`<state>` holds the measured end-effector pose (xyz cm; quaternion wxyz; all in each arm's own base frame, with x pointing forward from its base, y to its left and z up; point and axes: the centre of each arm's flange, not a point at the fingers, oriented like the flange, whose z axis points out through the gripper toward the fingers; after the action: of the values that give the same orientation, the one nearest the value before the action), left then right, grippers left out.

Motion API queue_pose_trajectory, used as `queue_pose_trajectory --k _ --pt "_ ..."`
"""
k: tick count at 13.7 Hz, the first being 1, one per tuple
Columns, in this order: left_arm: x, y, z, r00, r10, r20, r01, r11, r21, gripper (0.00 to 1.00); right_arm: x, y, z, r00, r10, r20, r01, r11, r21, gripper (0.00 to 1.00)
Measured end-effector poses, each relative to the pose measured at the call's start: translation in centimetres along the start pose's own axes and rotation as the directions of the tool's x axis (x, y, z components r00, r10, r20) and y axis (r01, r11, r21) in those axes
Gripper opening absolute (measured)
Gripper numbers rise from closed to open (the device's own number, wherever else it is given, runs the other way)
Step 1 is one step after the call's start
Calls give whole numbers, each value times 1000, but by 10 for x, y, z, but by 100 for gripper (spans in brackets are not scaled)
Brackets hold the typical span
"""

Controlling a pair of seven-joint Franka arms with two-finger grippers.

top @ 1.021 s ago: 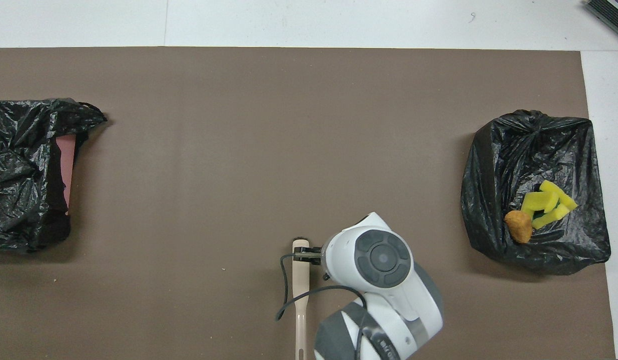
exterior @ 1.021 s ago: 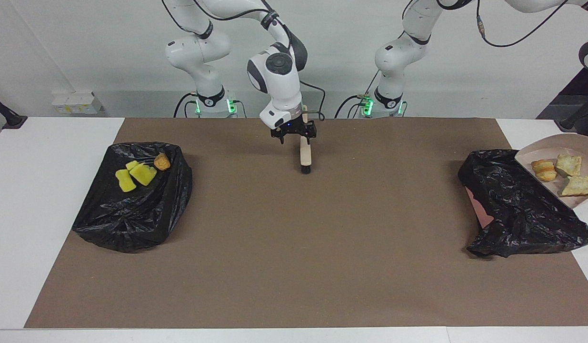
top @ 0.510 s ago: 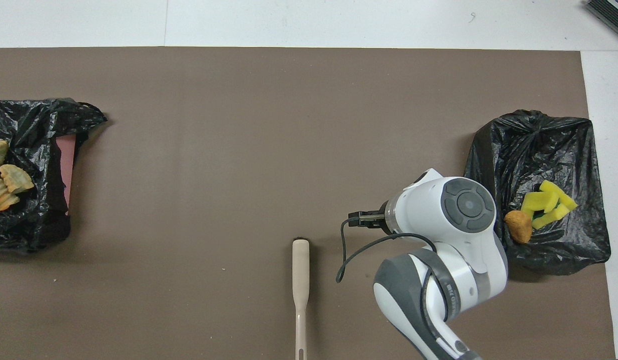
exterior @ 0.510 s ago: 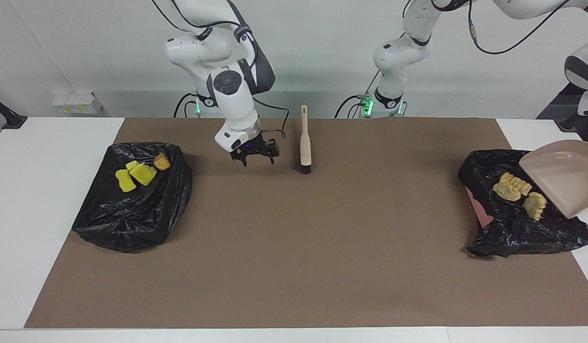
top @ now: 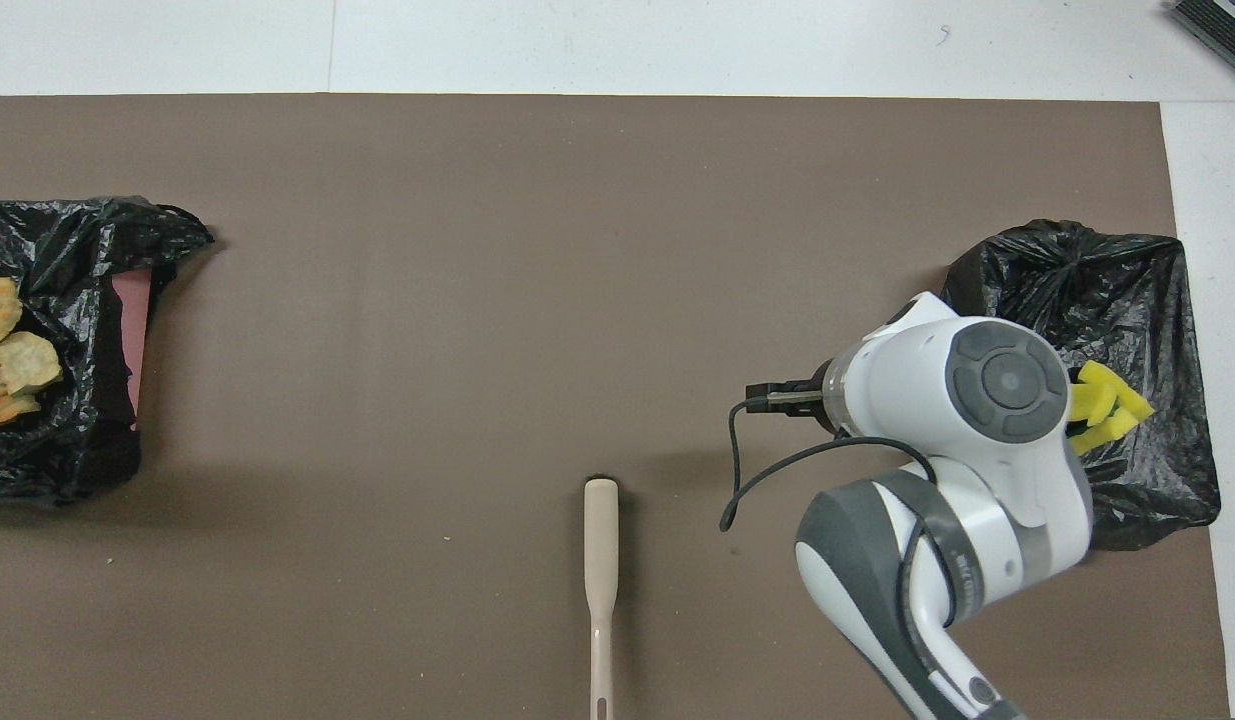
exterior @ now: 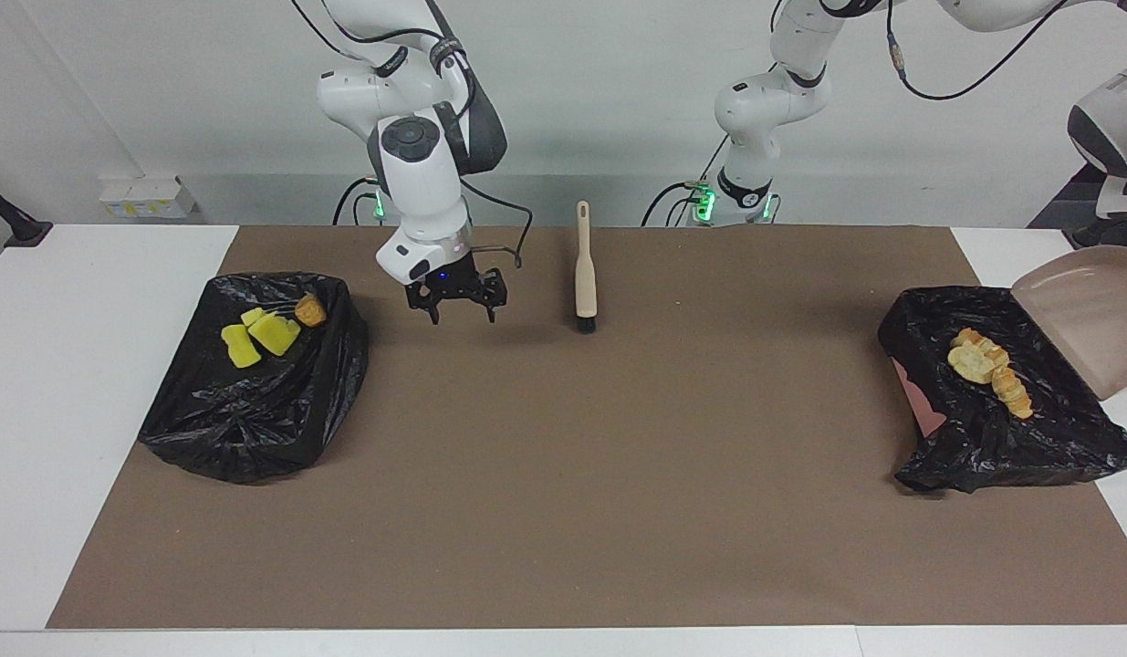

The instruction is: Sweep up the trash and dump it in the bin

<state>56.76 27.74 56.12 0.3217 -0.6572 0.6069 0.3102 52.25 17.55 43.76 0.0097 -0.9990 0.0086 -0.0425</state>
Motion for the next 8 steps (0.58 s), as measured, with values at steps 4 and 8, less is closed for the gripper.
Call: queue_pose_trajectory --k 4,8 --pt "8 4 -15 996 -56 72 58 998 -25 33 29 24 -54 999 41 -30 -42 999 -18 100" --pt "17 1 -42 992 -124 9 124 992 3 33 43 36 -95 998 52 -36 -54 997 -53 100"
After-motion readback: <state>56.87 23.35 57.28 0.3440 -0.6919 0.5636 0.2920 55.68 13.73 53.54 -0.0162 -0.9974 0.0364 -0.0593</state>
